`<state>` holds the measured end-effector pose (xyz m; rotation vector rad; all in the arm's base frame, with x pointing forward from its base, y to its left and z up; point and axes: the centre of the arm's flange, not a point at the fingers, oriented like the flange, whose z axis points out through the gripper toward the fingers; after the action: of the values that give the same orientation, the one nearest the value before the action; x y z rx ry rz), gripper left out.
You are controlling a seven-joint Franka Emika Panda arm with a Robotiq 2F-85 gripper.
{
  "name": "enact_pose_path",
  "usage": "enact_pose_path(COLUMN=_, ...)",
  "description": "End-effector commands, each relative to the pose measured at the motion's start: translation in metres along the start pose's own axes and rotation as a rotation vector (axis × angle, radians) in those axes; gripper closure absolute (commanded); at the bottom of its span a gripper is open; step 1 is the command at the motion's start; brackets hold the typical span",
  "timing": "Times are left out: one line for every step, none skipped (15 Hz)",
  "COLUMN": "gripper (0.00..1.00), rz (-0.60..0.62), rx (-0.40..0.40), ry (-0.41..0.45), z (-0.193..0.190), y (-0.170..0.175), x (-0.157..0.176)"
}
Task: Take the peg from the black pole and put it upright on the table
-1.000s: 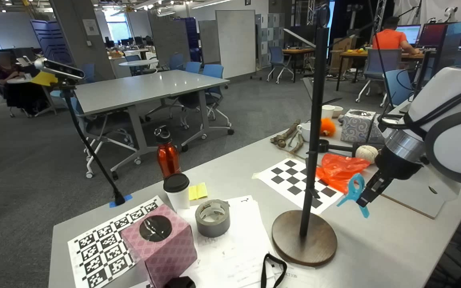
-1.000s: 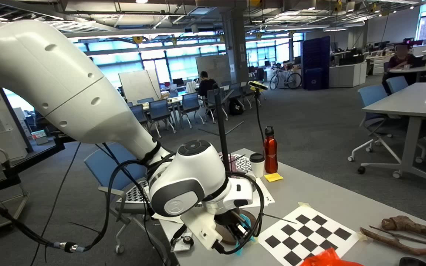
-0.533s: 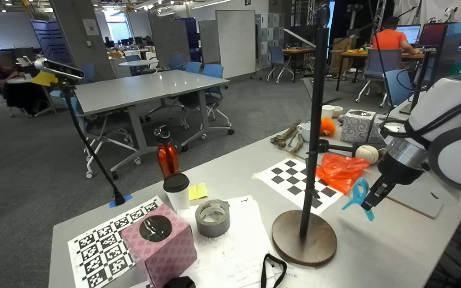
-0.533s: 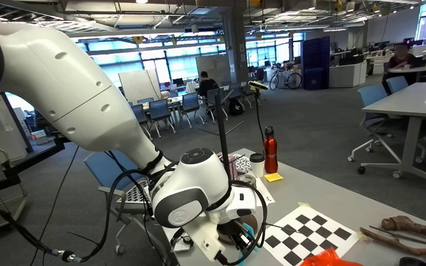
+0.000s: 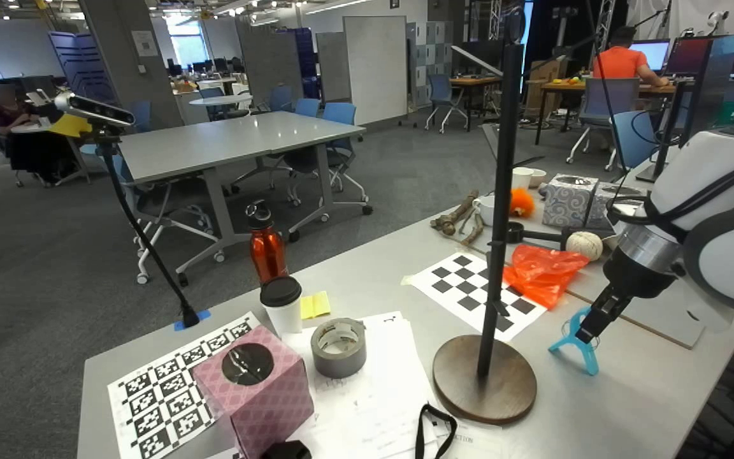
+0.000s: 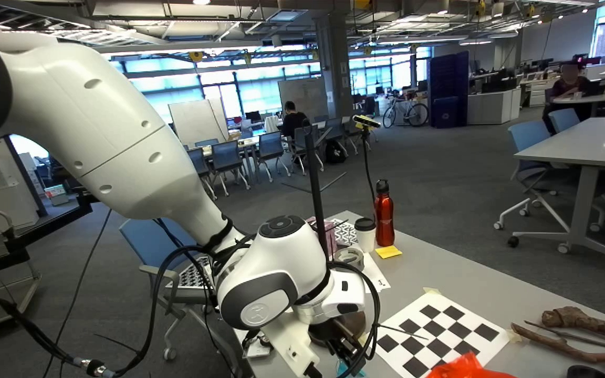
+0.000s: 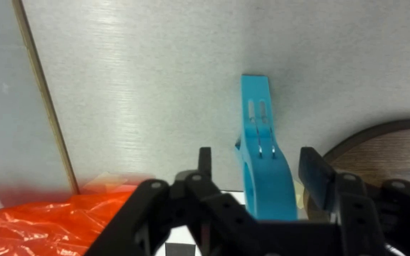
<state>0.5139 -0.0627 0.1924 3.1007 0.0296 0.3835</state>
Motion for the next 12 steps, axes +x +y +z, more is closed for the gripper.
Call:
enact_pose_path(gripper=0.04, rz=0.012, rx=-0.010, ry=0.015, z=0.002, y=0.004, x=0.001)
enact_pose_path(gripper=0.00, rz=0.012, rx=-0.011, ry=0.015, z=0.001, y=0.004, x=0.001)
enact_pose_path(gripper=0.00, rz=0.012, rx=-0.011, ry=0.017, z=0.000, y=0.005, x=0.002)
enact_pose_path(gripper=0.00, rz=0.010, rx=-0.014, ry=0.017, z=-0.002, y=0.005, x=0.002)
enact_pose_path(gripper=0.00, rz=0.008, rx=-0.017, ry=0.019, z=-0.004, y=0.005, x=0.003)
enact_pose_path(gripper=0.00, rz=0.003, rx=-0.023, ry=0.021, z=-0.008, y=0.005, x=0.004)
enact_pose_path(gripper=0.00, rz=-0.003, rx=-0.026, ry=0.024, z=-0.011, y=0.005, x=0.005)
enact_pose_path(gripper=0.00, rz=-0.010, rx=-0.028, ry=0.029, z=-0.016, y=0.005, x=0.007)
enact_pose_path(gripper=0.00, rz=-0.016, rx=-0.031, ry=0.031, z=-0.019, y=0.005, x=0.008)
enact_pose_path(gripper=0.00, rz=-0.027, rx=-0.035, ry=0.035, z=-0.025, y=0.003, x=0.011)
enact_pose_path(gripper=0.00, rz=-0.039, rx=-0.039, ry=0.040, z=-0.030, y=0.002, x=0.013)
enact_pose_path(gripper=0.00, rz=-0.050, rx=-0.042, ry=0.049, z=-0.036, y=0.000, x=0.016)
